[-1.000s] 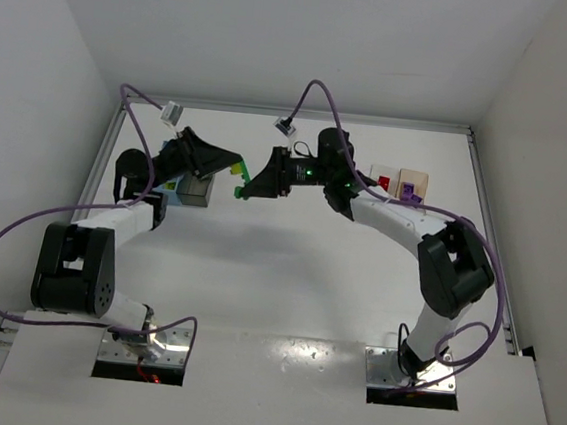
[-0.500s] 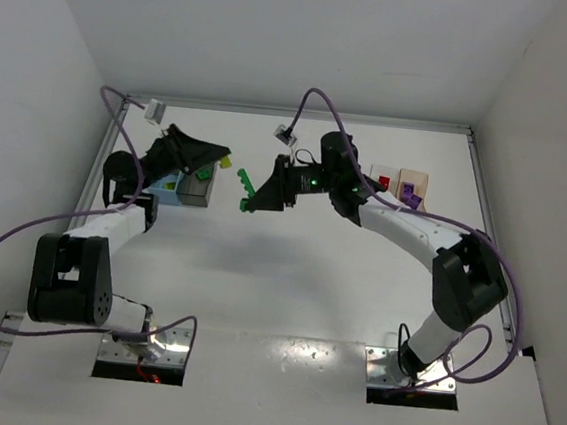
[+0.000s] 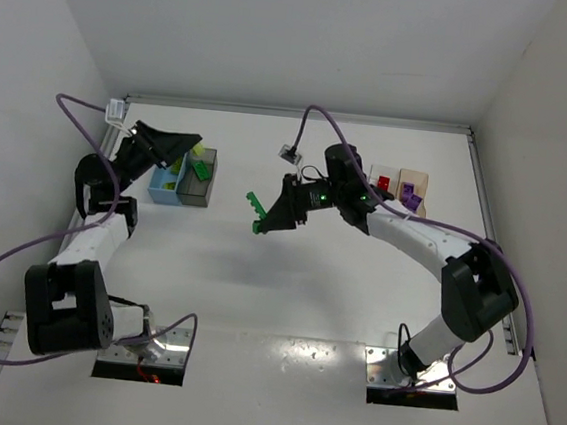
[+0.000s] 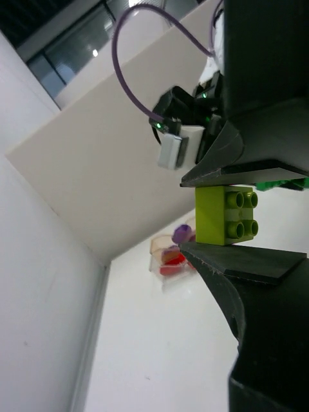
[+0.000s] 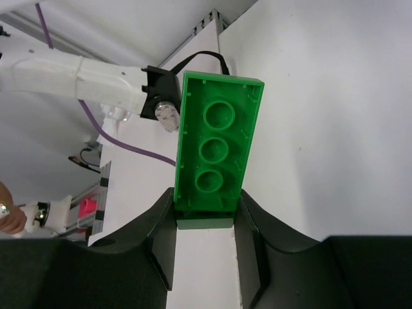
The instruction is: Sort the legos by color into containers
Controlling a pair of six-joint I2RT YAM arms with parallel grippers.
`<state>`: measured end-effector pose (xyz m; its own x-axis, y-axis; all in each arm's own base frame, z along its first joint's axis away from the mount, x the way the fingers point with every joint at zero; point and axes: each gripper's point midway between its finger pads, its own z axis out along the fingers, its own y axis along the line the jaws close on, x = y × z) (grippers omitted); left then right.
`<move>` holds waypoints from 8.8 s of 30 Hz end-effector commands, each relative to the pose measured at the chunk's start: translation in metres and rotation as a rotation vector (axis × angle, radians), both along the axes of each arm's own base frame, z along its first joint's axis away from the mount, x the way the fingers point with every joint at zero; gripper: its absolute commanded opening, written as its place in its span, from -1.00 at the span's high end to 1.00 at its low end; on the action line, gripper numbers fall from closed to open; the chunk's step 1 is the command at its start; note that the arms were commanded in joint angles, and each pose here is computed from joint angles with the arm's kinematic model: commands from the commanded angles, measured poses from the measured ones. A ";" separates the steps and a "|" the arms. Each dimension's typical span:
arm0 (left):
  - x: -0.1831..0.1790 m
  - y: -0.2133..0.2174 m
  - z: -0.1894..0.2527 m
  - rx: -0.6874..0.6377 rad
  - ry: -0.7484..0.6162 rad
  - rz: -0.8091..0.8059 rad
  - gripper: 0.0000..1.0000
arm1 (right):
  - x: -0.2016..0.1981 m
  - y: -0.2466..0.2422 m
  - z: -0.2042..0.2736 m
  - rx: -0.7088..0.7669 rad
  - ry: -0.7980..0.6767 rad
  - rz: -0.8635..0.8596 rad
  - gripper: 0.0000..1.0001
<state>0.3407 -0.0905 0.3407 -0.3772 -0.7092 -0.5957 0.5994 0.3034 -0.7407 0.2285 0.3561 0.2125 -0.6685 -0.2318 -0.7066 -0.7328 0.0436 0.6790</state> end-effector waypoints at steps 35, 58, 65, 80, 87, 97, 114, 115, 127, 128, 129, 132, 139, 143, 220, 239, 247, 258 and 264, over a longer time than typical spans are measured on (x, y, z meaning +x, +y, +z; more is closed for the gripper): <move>0.113 0.098 -0.124 0.865 0.446 0.528 1.00 | 0.139 -0.190 0.036 0.032 -0.062 -0.720 0.95; 0.096 0.150 -0.241 0.964 0.752 0.511 0.70 | 0.160 -0.167 0.044 0.037 -0.077 -0.670 0.95; 0.102 0.142 -0.241 0.948 0.743 0.485 0.11 | 0.160 -0.163 0.044 0.037 -0.077 -0.661 0.95; 0.090 0.053 -0.135 0.697 0.348 0.125 -0.29 | 0.137 -0.128 0.032 -0.035 -0.181 -0.505 0.95; 0.050 -0.044 -0.062 0.579 0.140 -0.212 -0.23 | 0.124 -0.093 0.006 -0.196 -0.370 -0.363 0.95; 0.003 -0.116 -0.021 0.542 0.010 -0.299 -0.29 | 0.134 -0.069 0.000 -0.250 -0.432 -0.334 0.95; 0.023 -0.143 -0.053 0.509 0.143 -0.315 -0.31 | 0.130 -0.035 0.012 -0.238 -0.464 -0.307 0.95; 0.024 -0.142 -0.053 0.510 0.145 -0.307 -0.31 | 0.130 -0.035 0.012 -0.238 -0.464 -0.307 0.95; 0.019 -0.153 -0.053 0.507 0.145 -0.336 -0.14 | 0.129 -0.019 0.014 -0.239 -0.482 -0.294 0.95; 0.021 -0.154 -0.056 0.508 0.154 -0.338 -0.04 | 0.130 -0.019 0.010 -0.244 -0.475 -0.291 0.95; 0.021 -0.154 -0.056 0.508 0.154 -0.338 0.01 | 0.130 -0.019 0.010 -0.244 -0.475 -0.291 0.95; 0.018 -0.157 -0.060 0.510 0.161 -0.349 0.23 | 0.132 -0.019 0.013 -0.244 -0.484 -0.301 0.95; 0.017 -0.157 -0.089 0.524 0.230 -0.347 0.56 | 0.133 -0.020 0.008 -0.257 -0.487 -0.302 0.95; 0.023 -0.155 -0.089 0.535 0.220 -0.314 0.67 | 0.128 -0.024 -0.001 -0.271 -0.469 -0.297 0.90; 0.071 0.059 -0.055 0.632 0.185 0.369 -0.54 | 0.156 0.031 0.007 -0.168 -0.361 -0.321 0.81; 0.022 0.150 -0.038 0.609 0.305 0.479 -0.62 | 0.220 0.178 -0.080 -0.070 -0.344 -0.379 0.64; 0.024 0.149 -0.060 0.606 0.344 0.442 -0.67 | 0.226 0.189 -0.095 -0.062 -0.378 -0.377 0.38; 0.022 0.145 -0.071 0.596 0.349 0.387 -0.98 | 0.210 0.202 -0.059 -0.025 -0.451 -0.344 -0.62; 0.016 0.122 -0.071 0.644 0.315 0.285 -0.98 | 0.212 0.153 0.025 -0.068 -0.515 -0.429 -0.67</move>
